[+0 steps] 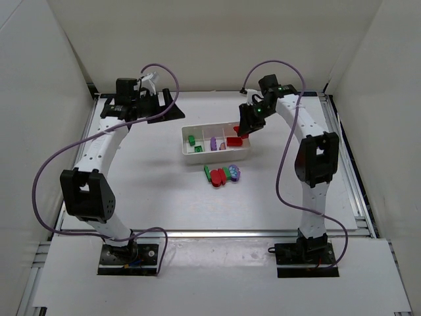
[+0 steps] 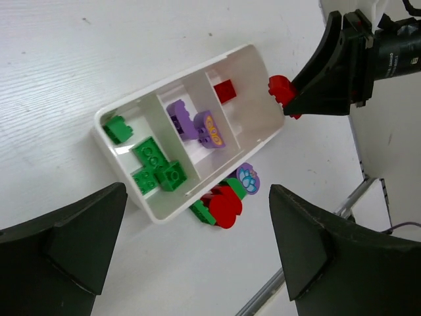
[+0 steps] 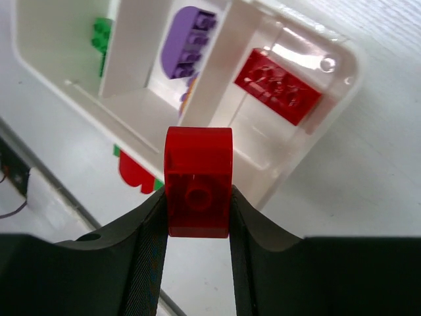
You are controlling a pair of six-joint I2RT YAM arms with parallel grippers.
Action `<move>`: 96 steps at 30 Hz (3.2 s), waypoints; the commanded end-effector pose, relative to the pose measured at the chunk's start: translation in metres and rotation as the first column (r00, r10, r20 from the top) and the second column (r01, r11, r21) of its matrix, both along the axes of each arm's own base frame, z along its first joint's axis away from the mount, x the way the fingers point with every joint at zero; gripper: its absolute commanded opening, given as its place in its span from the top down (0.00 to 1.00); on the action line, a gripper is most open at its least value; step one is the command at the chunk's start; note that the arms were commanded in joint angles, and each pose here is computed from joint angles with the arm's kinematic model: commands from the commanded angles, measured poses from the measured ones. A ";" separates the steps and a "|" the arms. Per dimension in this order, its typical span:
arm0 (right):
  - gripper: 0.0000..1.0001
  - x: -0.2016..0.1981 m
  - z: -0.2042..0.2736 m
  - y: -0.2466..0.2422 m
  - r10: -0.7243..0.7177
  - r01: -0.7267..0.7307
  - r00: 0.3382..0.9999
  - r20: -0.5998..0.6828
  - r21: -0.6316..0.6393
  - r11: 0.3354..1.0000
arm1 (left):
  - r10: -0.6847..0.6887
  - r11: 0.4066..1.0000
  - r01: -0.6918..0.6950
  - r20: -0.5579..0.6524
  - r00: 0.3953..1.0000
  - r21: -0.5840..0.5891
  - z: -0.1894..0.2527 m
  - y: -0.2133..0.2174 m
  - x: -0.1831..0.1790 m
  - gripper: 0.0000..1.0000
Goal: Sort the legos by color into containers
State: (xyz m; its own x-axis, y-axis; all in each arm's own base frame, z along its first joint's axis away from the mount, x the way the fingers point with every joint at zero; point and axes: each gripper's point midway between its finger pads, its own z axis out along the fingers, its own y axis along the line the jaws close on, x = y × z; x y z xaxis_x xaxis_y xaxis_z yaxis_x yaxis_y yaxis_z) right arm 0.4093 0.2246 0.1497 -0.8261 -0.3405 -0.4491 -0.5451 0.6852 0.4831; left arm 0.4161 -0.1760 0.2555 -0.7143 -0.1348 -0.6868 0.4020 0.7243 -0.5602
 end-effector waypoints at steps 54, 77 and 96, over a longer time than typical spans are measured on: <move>0.36 -0.057 0.073 -0.094 -0.026 0.001 0.971 0.238 0.105 0.995 | -0.968 0.026 0.686 0.189 -0.164 0.727 -0.140 -0.082 -0.138 0.21; 0.36 -0.058 0.075 -0.124 -0.145 0.112 0.970 0.194 0.170 0.979 | -0.961 -0.097 0.512 0.053 -0.272 0.853 -0.190 -0.110 -0.101 0.24; 0.37 -0.048 0.076 -0.128 -0.155 0.119 0.971 0.182 0.192 0.974 | -0.956 -0.205 0.615 -0.021 -0.293 0.761 -0.217 -0.087 -0.110 0.49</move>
State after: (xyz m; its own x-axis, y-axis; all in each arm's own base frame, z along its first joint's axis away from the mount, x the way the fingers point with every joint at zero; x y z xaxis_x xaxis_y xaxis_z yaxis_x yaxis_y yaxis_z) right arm 0.3552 0.0961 0.2129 -0.7737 -0.1384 -0.6183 -0.5250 0.6863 0.5034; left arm 0.3099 -0.2674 0.0313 0.6257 0.5776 -0.5243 0.7481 -0.6346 0.1937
